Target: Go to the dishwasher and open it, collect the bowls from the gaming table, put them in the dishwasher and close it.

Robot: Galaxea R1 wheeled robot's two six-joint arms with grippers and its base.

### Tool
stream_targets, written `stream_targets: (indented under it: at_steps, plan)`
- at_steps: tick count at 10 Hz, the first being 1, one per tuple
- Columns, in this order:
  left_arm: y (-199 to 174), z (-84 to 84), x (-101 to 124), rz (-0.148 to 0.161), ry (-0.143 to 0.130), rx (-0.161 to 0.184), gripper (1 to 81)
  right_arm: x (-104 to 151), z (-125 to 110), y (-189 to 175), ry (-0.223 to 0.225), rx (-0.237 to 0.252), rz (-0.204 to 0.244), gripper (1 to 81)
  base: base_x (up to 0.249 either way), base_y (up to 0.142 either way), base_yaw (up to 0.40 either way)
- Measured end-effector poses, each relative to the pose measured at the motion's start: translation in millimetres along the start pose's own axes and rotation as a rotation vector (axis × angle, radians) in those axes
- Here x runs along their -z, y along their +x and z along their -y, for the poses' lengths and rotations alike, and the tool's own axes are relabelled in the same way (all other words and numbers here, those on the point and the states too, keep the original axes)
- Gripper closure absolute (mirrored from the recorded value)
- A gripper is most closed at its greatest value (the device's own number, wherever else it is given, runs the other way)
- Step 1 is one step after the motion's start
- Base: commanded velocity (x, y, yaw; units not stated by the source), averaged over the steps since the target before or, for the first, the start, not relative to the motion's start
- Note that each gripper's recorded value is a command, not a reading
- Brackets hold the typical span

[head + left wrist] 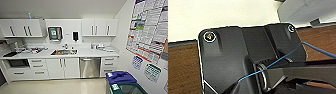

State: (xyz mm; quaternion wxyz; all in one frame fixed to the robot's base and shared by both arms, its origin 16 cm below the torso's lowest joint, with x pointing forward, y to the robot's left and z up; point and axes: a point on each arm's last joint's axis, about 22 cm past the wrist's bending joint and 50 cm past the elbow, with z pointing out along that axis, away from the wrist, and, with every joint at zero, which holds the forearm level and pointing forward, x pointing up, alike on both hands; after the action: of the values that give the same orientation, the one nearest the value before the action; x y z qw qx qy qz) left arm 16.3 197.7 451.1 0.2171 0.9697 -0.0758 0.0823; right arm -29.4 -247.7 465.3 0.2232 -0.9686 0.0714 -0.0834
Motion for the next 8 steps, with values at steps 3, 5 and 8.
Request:
stream_targets:
  at_steps: [3,5,8]
  plan:
    - [-0.4,0.3,0.1,0.001,0.0,0.0,1.0,-0.8,1.3,2.2,0.002,0.001,-0.003,1.0,0.101,0.0,0.0]
    - [-2.2,-0.2,0.1,0.003,0.0,0.001,1.0,-0.1,0.2,0.2,0.0,0.0,-0.001,1.0,0.104,0.0,0.0]
    - [-6.2,-0.4,0.6,0.006,0.0,0.001,1.0,-0.4,1.5,-5.3,0.003,-0.001,0.003,1.0,0.104,0.0,0.0]
